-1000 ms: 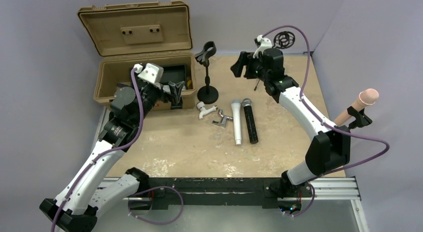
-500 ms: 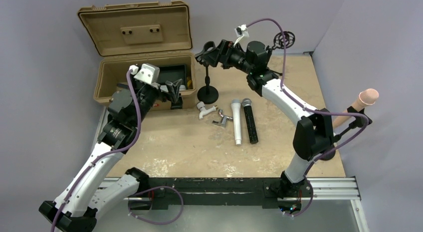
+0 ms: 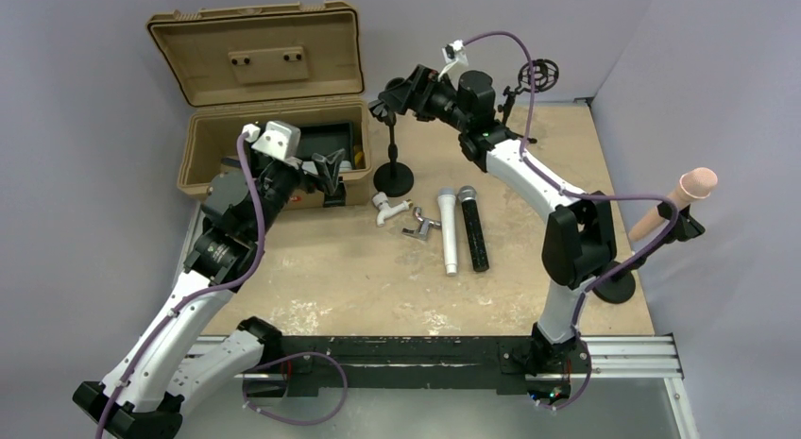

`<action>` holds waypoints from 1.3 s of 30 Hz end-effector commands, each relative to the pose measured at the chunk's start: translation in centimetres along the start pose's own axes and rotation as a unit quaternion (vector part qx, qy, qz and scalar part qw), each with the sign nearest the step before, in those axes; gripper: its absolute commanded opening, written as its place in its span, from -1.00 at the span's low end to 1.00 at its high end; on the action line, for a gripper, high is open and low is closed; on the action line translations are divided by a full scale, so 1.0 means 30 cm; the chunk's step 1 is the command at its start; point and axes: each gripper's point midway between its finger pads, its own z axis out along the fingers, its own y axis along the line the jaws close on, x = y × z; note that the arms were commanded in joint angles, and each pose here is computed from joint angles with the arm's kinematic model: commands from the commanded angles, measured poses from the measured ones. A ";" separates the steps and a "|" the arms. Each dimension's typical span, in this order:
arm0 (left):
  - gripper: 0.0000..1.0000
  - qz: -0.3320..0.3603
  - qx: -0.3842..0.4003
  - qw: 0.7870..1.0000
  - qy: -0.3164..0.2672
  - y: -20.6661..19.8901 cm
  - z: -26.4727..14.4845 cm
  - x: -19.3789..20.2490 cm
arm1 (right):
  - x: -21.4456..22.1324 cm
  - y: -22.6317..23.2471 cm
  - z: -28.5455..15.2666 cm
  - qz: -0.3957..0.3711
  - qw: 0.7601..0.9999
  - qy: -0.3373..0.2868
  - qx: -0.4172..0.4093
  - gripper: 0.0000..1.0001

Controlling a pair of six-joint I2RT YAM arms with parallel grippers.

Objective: Remove the microphone from the stand

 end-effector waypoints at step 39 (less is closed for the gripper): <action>0.83 -0.015 0.012 1.000 -0.004 -0.023 0.027 0.008 | 0.401 -0.457 -0.008 -0.006 0.987 0.081 0.135 0.32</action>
